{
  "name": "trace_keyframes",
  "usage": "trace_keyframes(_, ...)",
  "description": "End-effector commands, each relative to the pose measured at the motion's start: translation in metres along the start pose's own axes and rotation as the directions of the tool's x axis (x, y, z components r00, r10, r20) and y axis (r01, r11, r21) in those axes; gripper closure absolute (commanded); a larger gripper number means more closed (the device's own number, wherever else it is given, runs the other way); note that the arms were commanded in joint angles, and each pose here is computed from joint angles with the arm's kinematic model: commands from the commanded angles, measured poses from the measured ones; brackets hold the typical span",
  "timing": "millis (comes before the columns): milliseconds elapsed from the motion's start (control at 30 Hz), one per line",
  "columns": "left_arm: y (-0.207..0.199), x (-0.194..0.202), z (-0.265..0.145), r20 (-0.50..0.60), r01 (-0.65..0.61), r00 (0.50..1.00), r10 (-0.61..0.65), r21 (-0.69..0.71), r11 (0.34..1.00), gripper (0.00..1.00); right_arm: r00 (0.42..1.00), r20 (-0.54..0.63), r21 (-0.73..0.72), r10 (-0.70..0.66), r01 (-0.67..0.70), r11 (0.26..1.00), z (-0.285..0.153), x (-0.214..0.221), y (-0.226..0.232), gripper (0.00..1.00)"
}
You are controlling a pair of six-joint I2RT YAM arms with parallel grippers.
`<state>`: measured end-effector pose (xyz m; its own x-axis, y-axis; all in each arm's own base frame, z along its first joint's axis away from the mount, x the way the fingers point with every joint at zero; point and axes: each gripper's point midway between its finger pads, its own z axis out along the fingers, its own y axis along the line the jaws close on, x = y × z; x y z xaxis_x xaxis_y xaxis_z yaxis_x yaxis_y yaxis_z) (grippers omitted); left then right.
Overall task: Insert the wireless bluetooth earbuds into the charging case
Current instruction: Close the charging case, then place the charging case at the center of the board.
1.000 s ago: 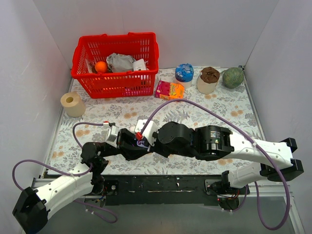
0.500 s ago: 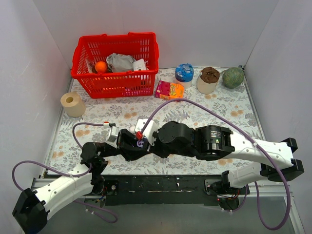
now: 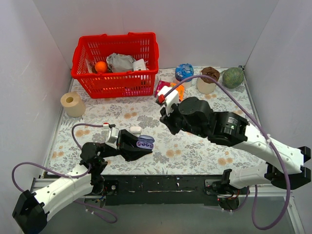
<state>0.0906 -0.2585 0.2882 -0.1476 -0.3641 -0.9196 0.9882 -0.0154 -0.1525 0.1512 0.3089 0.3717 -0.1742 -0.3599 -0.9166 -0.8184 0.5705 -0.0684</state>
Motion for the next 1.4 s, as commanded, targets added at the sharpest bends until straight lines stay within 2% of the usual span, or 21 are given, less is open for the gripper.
trace_keyframes(0, -0.007, -0.011, 0.002, 0.019, -0.049, 0.999, 0.048, 0.031, 0.998, 1.0, 0.999, -0.051, -0.13, 0.02, -0.027, 0.991, 0.021, 0.02, 0.027, 0.99)
trace_keyframes(433, -0.003, -0.011, 0.004, 0.028, -0.043, 0.999, 0.043, 0.017, 0.999, 1.0, 0.999, -0.035, -0.397, 0.003, -0.017, 0.918, 0.013, 0.014, 0.075, 0.99)
trace_keyframes(700, -0.001, -0.013, 0.004, 0.039, -0.045, 0.998, 0.045, 0.002, 0.999, 1.0, 0.998, -0.059, -0.442, -0.005, -0.022, 0.897, 0.011, 0.022, 0.086, 0.99)
trace_keyframes(800, 0.002, -0.012, 0.004, 0.039, -0.038, 0.999, 0.038, -0.01, 0.999, 1.0, 0.999, -0.051, -0.391, 0.015, -0.034, 0.92, 0.01, 0.019, 0.077, 0.99)
trace_keyframes(833, 0.004, -0.013, 0.004, 0.043, -0.03, 0.999, 0.031, -0.026, 0.999, 1.0, 0.998, -0.045, -0.271, 0.052, -0.062, 0.96, 0.016, 0.018, 0.057, 0.99)
trace_keyframes(900, 0.015, -0.01, 0.004, 0.036, 0.01, 0.999, -0.006, -0.087, 0.996, 1.0, 0.994, 0.023, -0.117, 0.111, -0.107, 0.987, 0.01, 0.009, 0.026, 0.99)
trace_keyframes(933, 0.023, -0.007, 0.003, 0.035, 0.057, 0.998, -0.052, -0.134, 0.989, 1.0, 0.992, 0.03, 0.027, 0.123, -0.124, 0.992, 0.014, 0.023, 0.001, 0.99)
trace_keyframes(967, 0.046, 0.0, 0.0, 0.039, 0.122, 0.993, -0.116, -0.259, 0.958, 1.0, 0.981, 0.087, 0.058, 0.171, -0.176, 0.983, 0.003, 0.018, -0.01, 0.99)
trace_keyframes(1033, 0.07, 0.011, -0.002, 0.053, 0.236, 0.971, -0.234, -0.384, 0.893, 1.0, 0.98, 0.059, 0.11, 0.192, -0.198, 0.974, 0.008, 0.044, -0.022, 0.99)
trace_keyframes(1067, 0.085, 0.016, -0.004, 0.096, 0.323, 0.944, -0.315, -0.461, 0.827, 1.0, 0.973, 0.053, 0.12, 0.224, -0.229, 0.966, 0.007, 0.051, -0.024, 0.99)
trace_keyframes(1100, 0.099, 0.049, -0.01, 0.049, 0.38, 0.905, -0.423, -0.542, 0.749, 1.0, 0.973, 0.023, 0.142, 0.231, -0.232, 0.962, 0.009, 0.064, -0.026, 0.99)
trace_keyframes(1133, 0.105, 0.05, -0.003, 0.047, 0.405, 0.887, -0.459, -0.557, 0.725, 1.0, 0.971, -0.006, 0.181, 0.24, -0.235, 0.955, 0.013, 0.081, -0.029, 0.99)
trace_keyframes(1167, 0.107, 0.068, -0.003, 0.014, 0.442, 0.845, -0.535, -0.582, 0.683, 1.0, 0.968, -0.015, 0.197, 0.251, -0.243, 0.95, 0.012, 0.088, -0.031, 0.99)
trace_keyframes(1300, 0.14, 0.121, 0.003, -0.068, 0.445, 0.717, -0.694, -0.721, 0.531, 1.0, 0.956, -0.008, 0.218, 0.293, -0.285, 0.934, 0.01, 0.109, -0.034, 0.99)
trace_keyframes(1333, 0.151, 0.149, -0.003, -0.084, 0.43, 0.666, -0.741, -0.769, 0.473, 1.0, 0.954, 0.007, 0.192, 0.301, -0.296, 0.936, 0.011, 0.107, -0.031, 0.99)
trace_keyframes(1367, 0.16, 0.148, 0.005, -0.078, 0.426, 0.665, -0.743, -0.777, 0.463, 1.0, 0.953, 0.007, 0.182, 0.302, -0.298, 0.937, 0.009, 0.112, -0.03, 0.99)
